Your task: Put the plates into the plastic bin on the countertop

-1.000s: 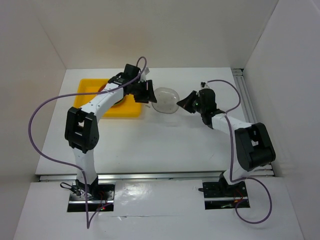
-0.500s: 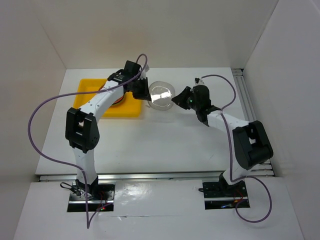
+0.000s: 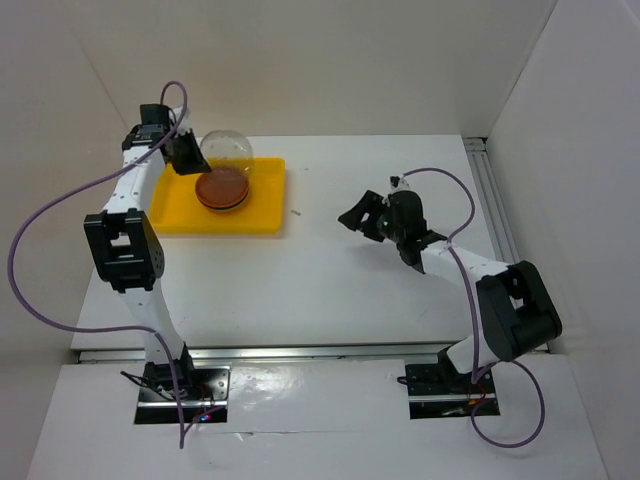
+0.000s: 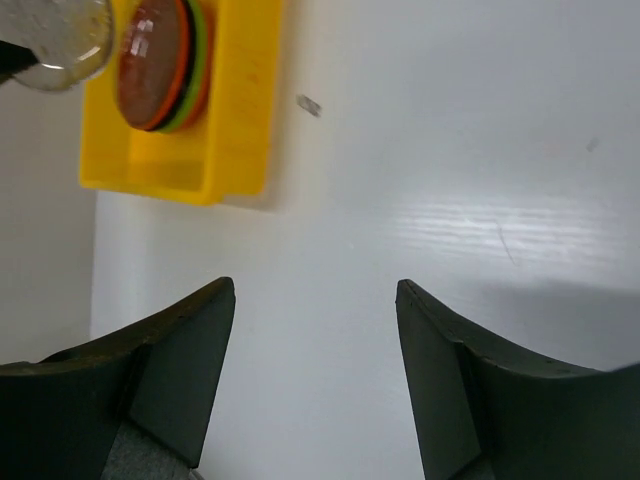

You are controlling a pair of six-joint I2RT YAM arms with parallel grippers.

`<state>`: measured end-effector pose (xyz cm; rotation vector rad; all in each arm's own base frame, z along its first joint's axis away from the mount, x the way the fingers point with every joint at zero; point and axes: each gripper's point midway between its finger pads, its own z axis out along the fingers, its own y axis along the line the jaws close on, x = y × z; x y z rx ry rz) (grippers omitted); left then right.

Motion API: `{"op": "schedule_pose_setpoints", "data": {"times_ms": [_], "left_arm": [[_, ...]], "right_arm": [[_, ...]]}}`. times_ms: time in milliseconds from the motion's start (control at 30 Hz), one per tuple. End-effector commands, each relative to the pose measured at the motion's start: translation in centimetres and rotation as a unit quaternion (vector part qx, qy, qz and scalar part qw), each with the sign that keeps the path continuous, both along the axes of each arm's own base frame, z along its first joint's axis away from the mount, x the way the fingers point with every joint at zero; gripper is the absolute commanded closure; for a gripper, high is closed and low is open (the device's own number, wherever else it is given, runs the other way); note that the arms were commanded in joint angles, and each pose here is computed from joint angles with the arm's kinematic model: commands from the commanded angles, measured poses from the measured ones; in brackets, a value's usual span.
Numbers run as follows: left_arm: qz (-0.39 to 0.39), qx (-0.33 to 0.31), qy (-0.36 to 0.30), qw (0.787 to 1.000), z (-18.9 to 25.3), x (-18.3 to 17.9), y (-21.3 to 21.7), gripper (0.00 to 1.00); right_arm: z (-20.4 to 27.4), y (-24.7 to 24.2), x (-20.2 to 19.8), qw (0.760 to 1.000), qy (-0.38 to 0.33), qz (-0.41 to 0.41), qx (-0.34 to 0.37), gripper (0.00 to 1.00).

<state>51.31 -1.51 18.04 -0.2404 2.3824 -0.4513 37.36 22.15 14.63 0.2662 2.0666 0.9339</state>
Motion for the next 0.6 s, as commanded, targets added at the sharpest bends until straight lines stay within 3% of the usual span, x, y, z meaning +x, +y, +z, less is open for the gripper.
{"op": "schedule_pose_setpoints", "data": {"times_ms": [0, 167, 333, 433, 567], "left_arm": [[-0.023, -0.001, -0.004, 1.0, -1.4, 0.6, 1.4, 1.0], [-0.019, -0.035, -0.012, 0.999, -2.2, 1.1, 4.4, 1.0], [-0.034, -0.088, -0.02, 0.995, -2.2, 0.6, 4.0, 1.0], [-0.016, -0.145, -0.019, 0.989, -1.4, -0.9, 3.6, 1.0], [0.072, -0.2, -0.046, 0.976, 1.5, -2.2, 2.6, 1.0]], "right_arm": [[-1.4, -0.7, -1.2, 1.0, 0.007, 0.004, -0.005, 0.27], [-3.3, -0.5, -2.2, 0.999, 0.024, 0.022, -0.004, 0.27], [-5.1, -0.1, -2.3, 0.999, 0.04, 0.031, -0.005, 0.27], [-5.1, 0.4, -1.9, 0.998, 0.037, 0.041, 0.001, 0.27], [-4.6, 0.6, -1.7, 0.999, 0.034, 0.035, 0.018, 0.28]]}}
